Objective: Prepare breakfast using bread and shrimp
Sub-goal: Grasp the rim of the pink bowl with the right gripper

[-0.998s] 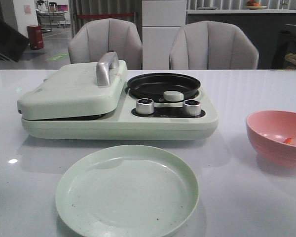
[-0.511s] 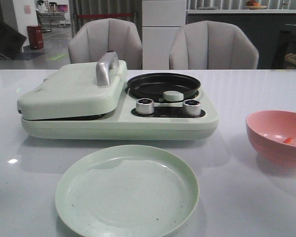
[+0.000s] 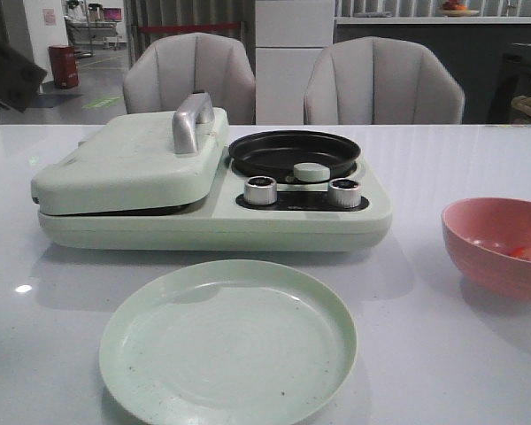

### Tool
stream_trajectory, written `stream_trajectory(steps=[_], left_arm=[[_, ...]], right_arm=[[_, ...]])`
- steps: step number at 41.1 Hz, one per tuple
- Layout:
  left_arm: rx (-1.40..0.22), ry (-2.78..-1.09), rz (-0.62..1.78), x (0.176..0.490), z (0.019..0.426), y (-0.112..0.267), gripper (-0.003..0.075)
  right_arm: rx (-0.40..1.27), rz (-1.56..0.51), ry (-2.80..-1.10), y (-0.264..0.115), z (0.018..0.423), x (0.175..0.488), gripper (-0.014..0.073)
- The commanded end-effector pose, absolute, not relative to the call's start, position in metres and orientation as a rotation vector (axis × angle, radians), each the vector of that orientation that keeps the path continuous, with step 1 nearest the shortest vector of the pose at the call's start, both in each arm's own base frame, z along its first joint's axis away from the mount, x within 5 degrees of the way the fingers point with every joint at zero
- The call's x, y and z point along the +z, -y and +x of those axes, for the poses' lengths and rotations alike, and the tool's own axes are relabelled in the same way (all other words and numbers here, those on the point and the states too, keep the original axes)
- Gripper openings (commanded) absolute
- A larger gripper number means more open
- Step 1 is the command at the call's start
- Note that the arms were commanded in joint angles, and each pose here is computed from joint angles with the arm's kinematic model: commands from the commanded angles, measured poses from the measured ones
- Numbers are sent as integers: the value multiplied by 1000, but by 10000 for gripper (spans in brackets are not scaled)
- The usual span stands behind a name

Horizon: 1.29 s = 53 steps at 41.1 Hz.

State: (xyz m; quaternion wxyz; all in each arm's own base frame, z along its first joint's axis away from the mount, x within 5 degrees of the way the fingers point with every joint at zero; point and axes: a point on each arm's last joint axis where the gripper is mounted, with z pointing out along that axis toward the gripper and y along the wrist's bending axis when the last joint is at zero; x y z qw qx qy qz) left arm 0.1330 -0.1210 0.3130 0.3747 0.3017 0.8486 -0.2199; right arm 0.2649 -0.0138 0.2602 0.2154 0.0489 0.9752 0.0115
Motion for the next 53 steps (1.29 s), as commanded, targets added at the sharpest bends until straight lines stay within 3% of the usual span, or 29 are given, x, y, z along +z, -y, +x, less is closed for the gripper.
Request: stream_trajectory(steps=[1,19,33,46,53], left_arm=[[-607,-2083,716,330,134,123,101],[-607,-2083,716,330,134,123,101],[-607,-2083,716,330,134,123,101],[-607,-2083,716,330,134,123,101],[-607,-2083,716,330,134,123,101]], right_arm=[[18,177,-2625,24,284,264,514],[55,219,-2643,26,330,211,507],[54,219,-2635,26,331,210,179],[51,212,-2607,26,329,219,40],[39,144,-2484,22,325,258,41]])
